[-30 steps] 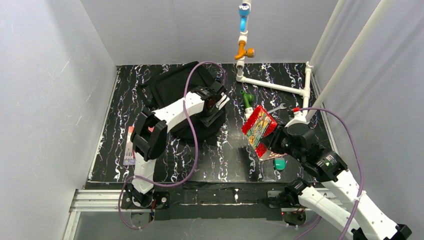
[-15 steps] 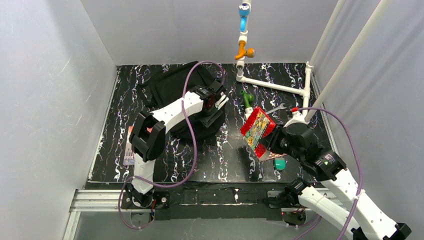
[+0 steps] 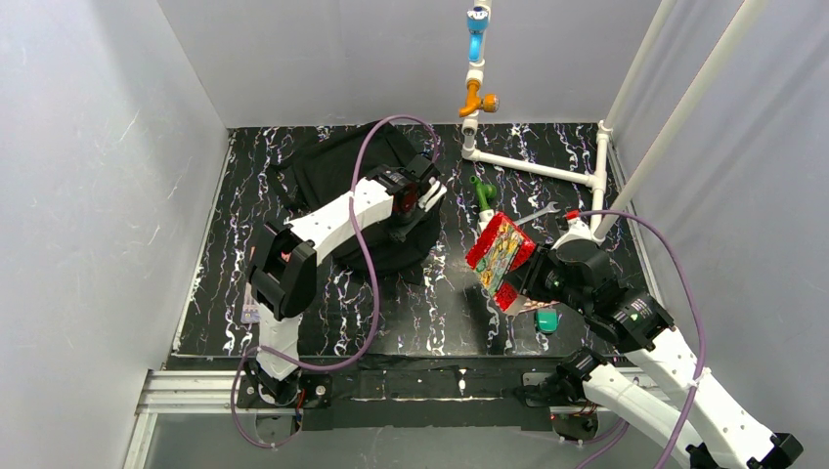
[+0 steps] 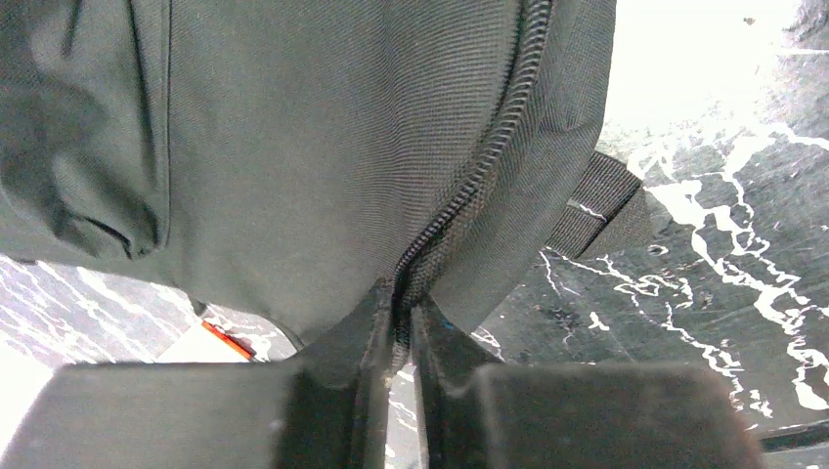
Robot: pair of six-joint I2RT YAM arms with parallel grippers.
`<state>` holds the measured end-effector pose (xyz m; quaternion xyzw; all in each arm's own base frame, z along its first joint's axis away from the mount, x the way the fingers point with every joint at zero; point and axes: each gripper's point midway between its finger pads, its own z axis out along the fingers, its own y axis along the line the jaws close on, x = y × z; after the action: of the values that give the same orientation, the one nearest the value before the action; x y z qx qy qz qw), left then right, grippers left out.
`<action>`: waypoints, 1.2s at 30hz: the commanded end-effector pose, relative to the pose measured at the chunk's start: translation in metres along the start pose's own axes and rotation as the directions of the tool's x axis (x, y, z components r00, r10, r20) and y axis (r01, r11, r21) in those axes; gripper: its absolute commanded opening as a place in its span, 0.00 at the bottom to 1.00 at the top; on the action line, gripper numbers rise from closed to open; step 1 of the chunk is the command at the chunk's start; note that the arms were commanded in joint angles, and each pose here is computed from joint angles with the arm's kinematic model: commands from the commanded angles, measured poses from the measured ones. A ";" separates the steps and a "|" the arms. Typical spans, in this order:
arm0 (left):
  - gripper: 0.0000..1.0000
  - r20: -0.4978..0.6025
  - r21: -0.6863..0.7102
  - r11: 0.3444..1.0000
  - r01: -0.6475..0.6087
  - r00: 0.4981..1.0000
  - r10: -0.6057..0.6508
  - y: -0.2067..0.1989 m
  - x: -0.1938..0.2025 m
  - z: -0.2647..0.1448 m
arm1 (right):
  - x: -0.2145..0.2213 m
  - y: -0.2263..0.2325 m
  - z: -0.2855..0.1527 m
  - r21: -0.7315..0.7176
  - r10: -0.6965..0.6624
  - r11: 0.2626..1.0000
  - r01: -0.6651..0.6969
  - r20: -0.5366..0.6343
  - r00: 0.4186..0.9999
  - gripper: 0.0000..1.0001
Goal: Pack the student bag
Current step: Place the book in the student bag.
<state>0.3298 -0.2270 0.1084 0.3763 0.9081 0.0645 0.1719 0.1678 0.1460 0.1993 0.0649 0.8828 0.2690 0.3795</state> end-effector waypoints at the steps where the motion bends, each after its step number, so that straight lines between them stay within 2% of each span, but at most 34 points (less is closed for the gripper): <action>1: 0.01 -0.023 -0.041 0.999 -0.021 1.000 0.020 0.008 0.007 -0.004 | -0.023 0.026 -0.004 -0.105 0.030 0.994 -0.022 0.082 0.996 0.01; 4: 0.00 0.013 -0.138 0.990 0.009 1.000 -0.007 0.028 0.001 -0.022 | -0.021 0.025 -0.005 -0.104 0.035 0.994 -0.027 0.074 0.997 0.01; 7: 0.00 0.118 -0.214 0.973 0.090 0.991 -0.066 0.048 -0.009 -0.056 | -0.018 0.023 -0.003 -0.100 0.043 0.994 -0.036 0.067 0.997 0.01; 11: 0.00 0.227 -0.208 0.963 0.172 0.966 -0.123 0.056 -0.021 -0.089 | -0.016 0.034 0.002 -0.136 0.063 0.989 -0.057 0.040 0.997 0.01; 16: 0.00 0.281 -0.214 0.933 0.290 0.933 -0.225 0.062 -0.019 -0.104 | -0.007 0.053 0.007 -0.213 0.133 0.967 -0.137 -0.033 0.991 0.01; 23: 0.00 0.323 -0.202 0.907 0.369 0.900 -0.294 0.066 -0.024 -0.116 | 0.000 0.105 -0.009 -0.423 0.214 0.861 -0.281 -0.200 0.956 0.01; 28: 0.00 0.350 -0.152 0.916 0.370 0.888 -0.300 0.062 -0.032 -0.128 | 0.010 0.150 -0.007 -0.521 0.256 0.706 -0.479 -0.442 0.860 0.01; 32: 0.00 0.401 -0.124 0.909 0.398 0.858 -0.321 0.065 -0.032 -0.150 | -0.003 0.161 0.014 -0.541 0.342 0.635 -0.552 -0.444 0.828 0.01; 36: 0.00 0.499 -0.037 0.915 0.402 0.801 -0.331 0.064 -0.037 -0.185 | -0.024 0.184 0.038 -0.570 0.393 0.547 -0.612 -0.471 0.790 0.01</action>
<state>0.3432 -0.2060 0.2346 0.2098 0.9125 0.0713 0.3440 0.1708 0.2823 0.2093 0.1546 0.8031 0.5622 0.1230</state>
